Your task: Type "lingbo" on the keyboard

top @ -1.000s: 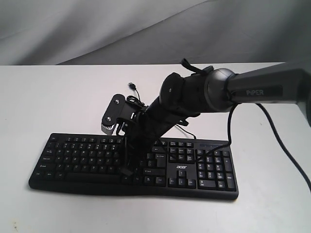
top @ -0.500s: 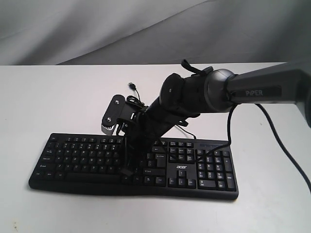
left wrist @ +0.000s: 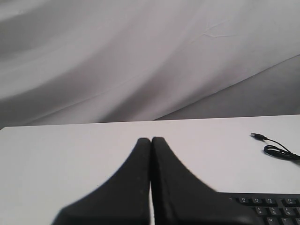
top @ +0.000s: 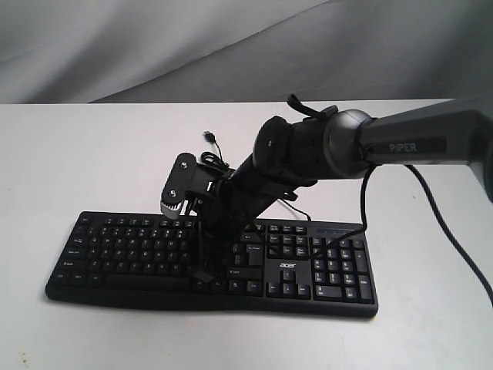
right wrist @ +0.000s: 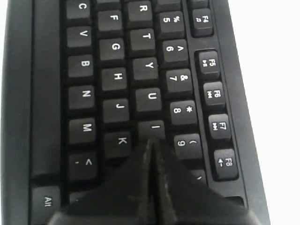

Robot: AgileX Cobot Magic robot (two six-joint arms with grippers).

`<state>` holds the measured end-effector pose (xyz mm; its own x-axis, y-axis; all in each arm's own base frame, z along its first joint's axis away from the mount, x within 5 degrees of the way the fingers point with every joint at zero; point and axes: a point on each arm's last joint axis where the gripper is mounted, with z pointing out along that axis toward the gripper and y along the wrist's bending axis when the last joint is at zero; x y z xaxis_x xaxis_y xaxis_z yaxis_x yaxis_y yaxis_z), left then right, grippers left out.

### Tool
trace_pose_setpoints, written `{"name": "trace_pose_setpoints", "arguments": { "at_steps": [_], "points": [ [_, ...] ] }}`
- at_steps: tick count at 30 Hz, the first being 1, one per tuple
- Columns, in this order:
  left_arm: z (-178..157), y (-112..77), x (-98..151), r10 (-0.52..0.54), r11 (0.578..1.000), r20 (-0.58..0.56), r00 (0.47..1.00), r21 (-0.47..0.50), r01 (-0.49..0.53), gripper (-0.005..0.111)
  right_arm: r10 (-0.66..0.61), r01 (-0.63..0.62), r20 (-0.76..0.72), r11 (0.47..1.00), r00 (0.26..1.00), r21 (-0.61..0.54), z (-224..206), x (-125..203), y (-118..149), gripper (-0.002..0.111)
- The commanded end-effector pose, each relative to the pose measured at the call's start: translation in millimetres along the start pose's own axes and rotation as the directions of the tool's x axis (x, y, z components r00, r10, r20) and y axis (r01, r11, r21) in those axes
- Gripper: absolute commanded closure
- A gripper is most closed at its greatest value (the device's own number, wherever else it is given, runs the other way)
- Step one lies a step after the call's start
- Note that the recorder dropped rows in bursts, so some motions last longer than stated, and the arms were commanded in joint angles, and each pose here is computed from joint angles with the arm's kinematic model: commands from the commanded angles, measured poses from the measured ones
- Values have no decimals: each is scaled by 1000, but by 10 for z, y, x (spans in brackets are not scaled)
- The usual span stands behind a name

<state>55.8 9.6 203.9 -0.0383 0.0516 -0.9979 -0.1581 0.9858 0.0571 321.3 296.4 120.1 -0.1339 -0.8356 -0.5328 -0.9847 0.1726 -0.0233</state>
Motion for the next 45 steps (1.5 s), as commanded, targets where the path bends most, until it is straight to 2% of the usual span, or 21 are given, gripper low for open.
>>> {"name": "trace_pose_setpoints", "arguments": {
  "at_steps": [1, 14, 23, 28, 34, 37, 38, 40, 45],
  "points": [
    [-2, -5, 6, -2, 1000, 9, 1000, 7, 2, 106, -9, 9, -15, 1000, 1000, -23, 46, 41, 23, 108],
    [-2, -5, 6, -2, 1000, 9, 1000, 7, 2, 106, -21, 21, 19, 1000, 1000, 7, -117, -63, 16, 108],
    [-2, -5, 6, -2, 1000, 9, 1000, 7, 2, 106, -43, 41, 99, 999, 994, 32, -639, -324, 87, 108],
    [-2, -5, 6, -2, 1000, 9, 1000, 7, 2, 106, -20, -3, 153, 989, 988, 151, -1212, -499, 115, 108],
    [-2, -5, 6, -2, 1000, 9, 1000, 7, 2, 106, -19, -81, 297, 943, 955, 323, -2293, -683, 356, 108],
    [-2, -5, 6, -2, 1000, 9, 1000, 7, 2, 106, -74, -94, 397, 918, 915, 386, -2803, -711, 560, 108],
    [-2, -5, 6, -2, 1000, 9, 1000, 7, 2, 106, -97, -138, 487, 895, 868, 423, -3093, -680, 706, 108],
    [-2, -5, 6, -2, 1000, 9, 1000, 7, 2, 106, -88, -214, 580, 876, 810, 432, -3376, -559, 908, 108],
    [-2, -5, 6, -2, 1000, 9, 1000, 7, 2, 106, -127, -250, 669, 864, 732, 437, -3824, -389, 1252, 108]
  ]
}}
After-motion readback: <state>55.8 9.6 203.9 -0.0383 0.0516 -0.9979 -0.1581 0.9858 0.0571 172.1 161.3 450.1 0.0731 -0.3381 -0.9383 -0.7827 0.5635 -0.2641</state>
